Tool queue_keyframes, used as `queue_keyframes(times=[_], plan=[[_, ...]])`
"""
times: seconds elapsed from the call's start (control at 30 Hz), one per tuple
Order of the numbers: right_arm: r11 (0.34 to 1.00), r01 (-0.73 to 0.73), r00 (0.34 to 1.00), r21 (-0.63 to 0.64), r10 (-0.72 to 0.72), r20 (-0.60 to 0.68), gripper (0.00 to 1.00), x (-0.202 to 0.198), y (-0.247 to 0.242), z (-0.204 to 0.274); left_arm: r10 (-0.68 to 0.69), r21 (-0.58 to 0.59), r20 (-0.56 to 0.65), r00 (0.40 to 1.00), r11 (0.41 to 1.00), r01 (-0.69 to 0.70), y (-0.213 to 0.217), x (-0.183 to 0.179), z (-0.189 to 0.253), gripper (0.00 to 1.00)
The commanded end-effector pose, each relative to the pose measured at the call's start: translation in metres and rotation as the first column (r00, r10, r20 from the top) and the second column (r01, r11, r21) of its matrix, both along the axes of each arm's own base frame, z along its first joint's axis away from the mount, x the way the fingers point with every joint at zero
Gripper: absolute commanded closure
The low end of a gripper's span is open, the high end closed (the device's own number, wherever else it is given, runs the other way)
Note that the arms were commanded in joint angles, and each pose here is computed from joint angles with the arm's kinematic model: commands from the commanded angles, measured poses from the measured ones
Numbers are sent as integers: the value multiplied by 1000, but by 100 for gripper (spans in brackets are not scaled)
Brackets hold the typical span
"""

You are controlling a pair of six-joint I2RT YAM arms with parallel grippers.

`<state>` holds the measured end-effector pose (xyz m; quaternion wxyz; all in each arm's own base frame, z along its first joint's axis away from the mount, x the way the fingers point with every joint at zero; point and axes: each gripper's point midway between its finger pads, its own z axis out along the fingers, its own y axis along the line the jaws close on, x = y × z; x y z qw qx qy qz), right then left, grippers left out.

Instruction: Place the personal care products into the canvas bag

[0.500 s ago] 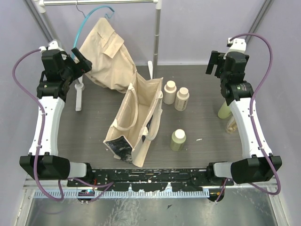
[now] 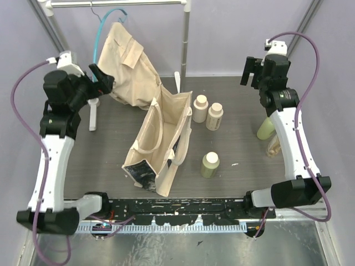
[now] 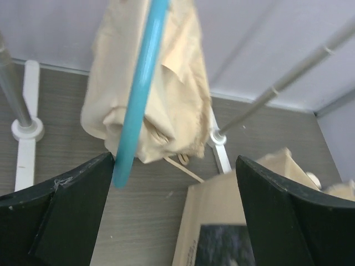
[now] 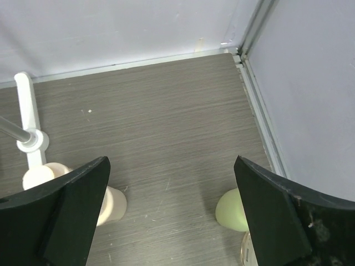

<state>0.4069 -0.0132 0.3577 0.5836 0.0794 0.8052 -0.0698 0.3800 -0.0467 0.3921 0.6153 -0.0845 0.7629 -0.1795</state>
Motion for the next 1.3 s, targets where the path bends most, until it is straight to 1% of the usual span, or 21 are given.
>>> queue_keyframes(times=[0.0,0.1,0.17,0.23,0.3,0.37,0.53,0.6,0.67,0.87,1.0,1.07,1.17,1.27], plan=[[999,-35,996,-7,35,-79,0,3,23,7,-2,131,6,1000,991,1,-24,-47,-6,2],[997,-66,990,-32,62,-128,0,5,48,-2,-95,131,22,995,987,92,-55,-72,4,2],[995,-97,985,-10,95,-143,0,7,67,-9,-162,126,-18,987,979,162,-70,-83,6,2],[991,-126,979,35,130,-158,0,10,81,-18,-201,146,-85,976,966,212,-81,-93,1,2],[988,-141,974,68,151,-171,0,13,91,-26,-207,182,-164,964,954,236,-82,-104,-8,2],[986,-148,969,74,159,-186,0,14,95,-34,-214,211,-231,949,941,263,-85,-110,-24,2],[984,-154,956,93,172,-237,0,15,102,-51,-184,283,-401,897,907,313,-89,-112,-81,2],[980,-163,947,113,188,-261,0,14,107,-57,-151,322,-451,880,892,318,-88,-110,-99,2],[976,-175,937,126,205,-284,0,12,112,-62,-157,329,-480,863,880,343,-93,-108,-110,2],[956,-236,901,174,282,-328,0,5,130,-81,-288,247,-459,841,867,432,-125,-103,-114,1],[956,-242,888,163,286,-360,0,8,131,-97,-314,233,-455,833,861,452,-131,-102,-112,0],[956,-245,881,164,290,-374,0,9,132,-102,-306,251,-440,844,861,443,-127,-101,-103,0],[956,-244,874,163,290,-391,0,10,133,-109,-282,284,-391,876,868,407,-118,-100,-83,2],[957,-244,866,158,288,-410,0,11,133,-117,-298,275,-344,890,875,399,-118,-102,-65,2]])
